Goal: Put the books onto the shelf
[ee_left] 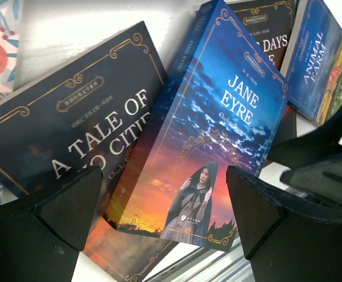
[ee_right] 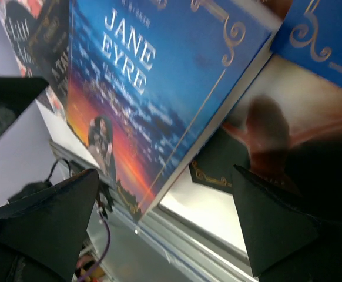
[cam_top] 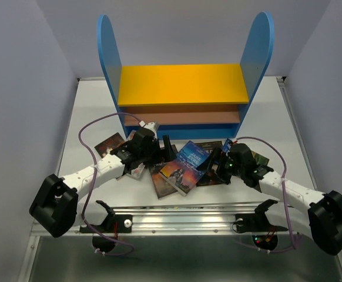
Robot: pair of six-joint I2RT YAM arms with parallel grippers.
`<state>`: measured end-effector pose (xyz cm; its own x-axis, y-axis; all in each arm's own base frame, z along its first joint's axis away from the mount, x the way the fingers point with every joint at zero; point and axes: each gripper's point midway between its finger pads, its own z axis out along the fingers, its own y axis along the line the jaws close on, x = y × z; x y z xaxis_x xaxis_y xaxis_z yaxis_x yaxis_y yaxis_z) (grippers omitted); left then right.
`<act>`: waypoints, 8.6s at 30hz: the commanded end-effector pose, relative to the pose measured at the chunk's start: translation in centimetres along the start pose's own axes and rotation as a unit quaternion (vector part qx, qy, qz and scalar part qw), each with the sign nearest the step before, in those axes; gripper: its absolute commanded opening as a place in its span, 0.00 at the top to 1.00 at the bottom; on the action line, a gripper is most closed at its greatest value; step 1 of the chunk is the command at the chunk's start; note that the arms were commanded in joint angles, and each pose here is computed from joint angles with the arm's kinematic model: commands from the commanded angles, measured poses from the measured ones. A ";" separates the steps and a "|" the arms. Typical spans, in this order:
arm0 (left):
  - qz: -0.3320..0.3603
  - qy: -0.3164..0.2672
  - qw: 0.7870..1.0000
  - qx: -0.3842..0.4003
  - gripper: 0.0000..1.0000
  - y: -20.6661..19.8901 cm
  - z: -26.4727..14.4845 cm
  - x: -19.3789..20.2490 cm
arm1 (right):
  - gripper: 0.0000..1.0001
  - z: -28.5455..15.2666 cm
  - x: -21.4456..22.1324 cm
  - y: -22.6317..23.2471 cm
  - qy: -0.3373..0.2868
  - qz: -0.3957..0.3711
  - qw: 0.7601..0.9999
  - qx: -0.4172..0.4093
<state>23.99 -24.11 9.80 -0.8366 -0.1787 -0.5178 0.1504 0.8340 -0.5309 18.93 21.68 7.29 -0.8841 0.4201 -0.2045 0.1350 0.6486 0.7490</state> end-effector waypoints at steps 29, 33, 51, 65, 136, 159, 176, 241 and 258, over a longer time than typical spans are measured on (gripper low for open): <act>0.037 0.128 0.986 0.105 0.62 -2.5 3.6 6.9 | 0.11 4.0 -3.3 4.6 -0.092 0.053 0.989 -0.101; 0.030 0.131 0.982 0.130 0.70 -3.5 3.6 7.1 | 0.20 2.8 -3.2 8.0 -0.083 0.017 0.981 -0.173; 0.025 0.120 0.978 0.169 0.72 -5.6 3.5 6.1 | 0.99 0.6 -2.0 11.7 -0.056 -0.044 0.966 -0.250; 0.046 0.047 0.976 0.208 0.04 -8.6 -0.1 1.9 | 0.99 -5.0 -4.0 15.8 -0.145 -0.131 0.933 -0.302; 0.056 -0.302 0.832 0.461 1.00 -26.9 -27.0 -17.8 | 0.00 -16.1 -17.4 15.0 -0.393 -0.216 0.893 0.044; -0.232 -0.515 0.811 0.155 1.00 -18.1 -20.6 -31.6 | 0.00 -15.6 -16.9 15.2 -0.380 -0.215 0.899 0.033; -0.433 -0.516 0.739 0.005 0.11 -12.0 -13.2 -32.8 | 0.00 -15.2 -16.0 16.8 -0.350 -0.237 0.906 0.000; -0.128 -0.328 0.936 0.003 0.01 -3.0 -16.7 -22.9 | 0.50 1.4 -21.3 32.3 -0.166 -0.570 0.796 -0.119; -0.126 -0.313 0.941 0.008 0.01 -2.6 -16.2 -21.5 | 0.33 0.2 -21.7 32.7 -0.197 -0.558 0.797 -0.120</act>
<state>33.68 -13.93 32.38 -0.3838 -0.6549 -0.6509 -0.0518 0.7191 -0.6930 42.66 33.99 32.25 -0.2715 -0.2056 -0.9402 -0.7752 0.6256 0.0870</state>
